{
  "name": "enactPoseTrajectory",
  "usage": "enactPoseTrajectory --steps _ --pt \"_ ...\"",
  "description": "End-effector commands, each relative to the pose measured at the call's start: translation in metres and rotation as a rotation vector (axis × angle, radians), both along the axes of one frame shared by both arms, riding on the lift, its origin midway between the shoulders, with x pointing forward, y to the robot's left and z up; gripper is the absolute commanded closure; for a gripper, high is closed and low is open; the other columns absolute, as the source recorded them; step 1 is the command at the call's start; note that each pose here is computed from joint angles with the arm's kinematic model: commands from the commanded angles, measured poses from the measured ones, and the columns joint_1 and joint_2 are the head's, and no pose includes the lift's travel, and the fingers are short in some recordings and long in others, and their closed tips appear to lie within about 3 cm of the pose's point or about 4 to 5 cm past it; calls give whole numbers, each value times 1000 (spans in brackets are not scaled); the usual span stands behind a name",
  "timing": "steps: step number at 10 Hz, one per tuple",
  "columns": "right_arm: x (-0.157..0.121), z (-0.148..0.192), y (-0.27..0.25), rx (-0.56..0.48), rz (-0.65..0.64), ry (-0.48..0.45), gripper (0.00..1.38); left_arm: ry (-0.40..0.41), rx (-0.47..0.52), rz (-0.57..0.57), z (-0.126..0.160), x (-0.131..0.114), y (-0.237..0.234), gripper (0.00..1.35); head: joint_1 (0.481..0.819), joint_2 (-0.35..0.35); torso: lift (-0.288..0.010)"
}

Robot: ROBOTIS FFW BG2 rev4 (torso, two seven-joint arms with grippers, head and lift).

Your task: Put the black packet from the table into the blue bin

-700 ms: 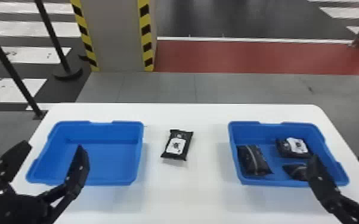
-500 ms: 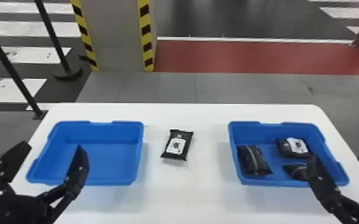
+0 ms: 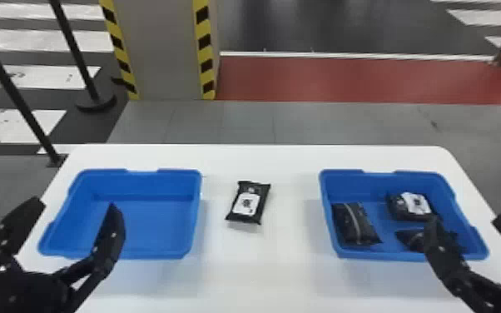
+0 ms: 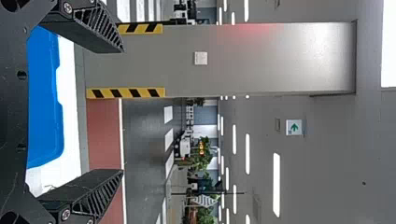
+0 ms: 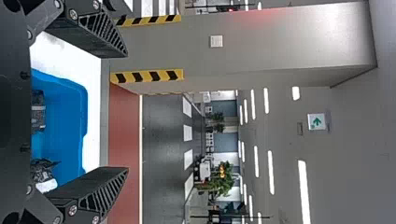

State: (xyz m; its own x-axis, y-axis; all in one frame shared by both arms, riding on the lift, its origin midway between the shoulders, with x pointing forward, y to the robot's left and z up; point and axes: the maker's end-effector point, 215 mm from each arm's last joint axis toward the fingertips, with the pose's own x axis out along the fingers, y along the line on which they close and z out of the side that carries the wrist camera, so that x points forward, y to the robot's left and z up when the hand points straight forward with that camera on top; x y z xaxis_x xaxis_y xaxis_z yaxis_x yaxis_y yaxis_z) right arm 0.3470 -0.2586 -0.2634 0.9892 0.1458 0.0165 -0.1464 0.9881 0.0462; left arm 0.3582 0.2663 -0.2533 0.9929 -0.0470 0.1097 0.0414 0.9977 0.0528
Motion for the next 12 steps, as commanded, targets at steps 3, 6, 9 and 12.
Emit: enactPoseTrajectory --steps 3,6,9,12 --pt "38 -11 11 12 64 17 157 0 -2 -1 0 1 -1 107 695 30 -110" --pt "96 -53 33 34 121 114 153 -2 -3 -4 1 2 -3 107 695 34 -110" --pt "148 -77 72 29 238 208 151 0 -2 -1 0 2 -2 107 695 70 -110" --pt "186 -106 134 -22 366 329 150 -4 -5 -8 2 4 -5 107 695 123 -110"
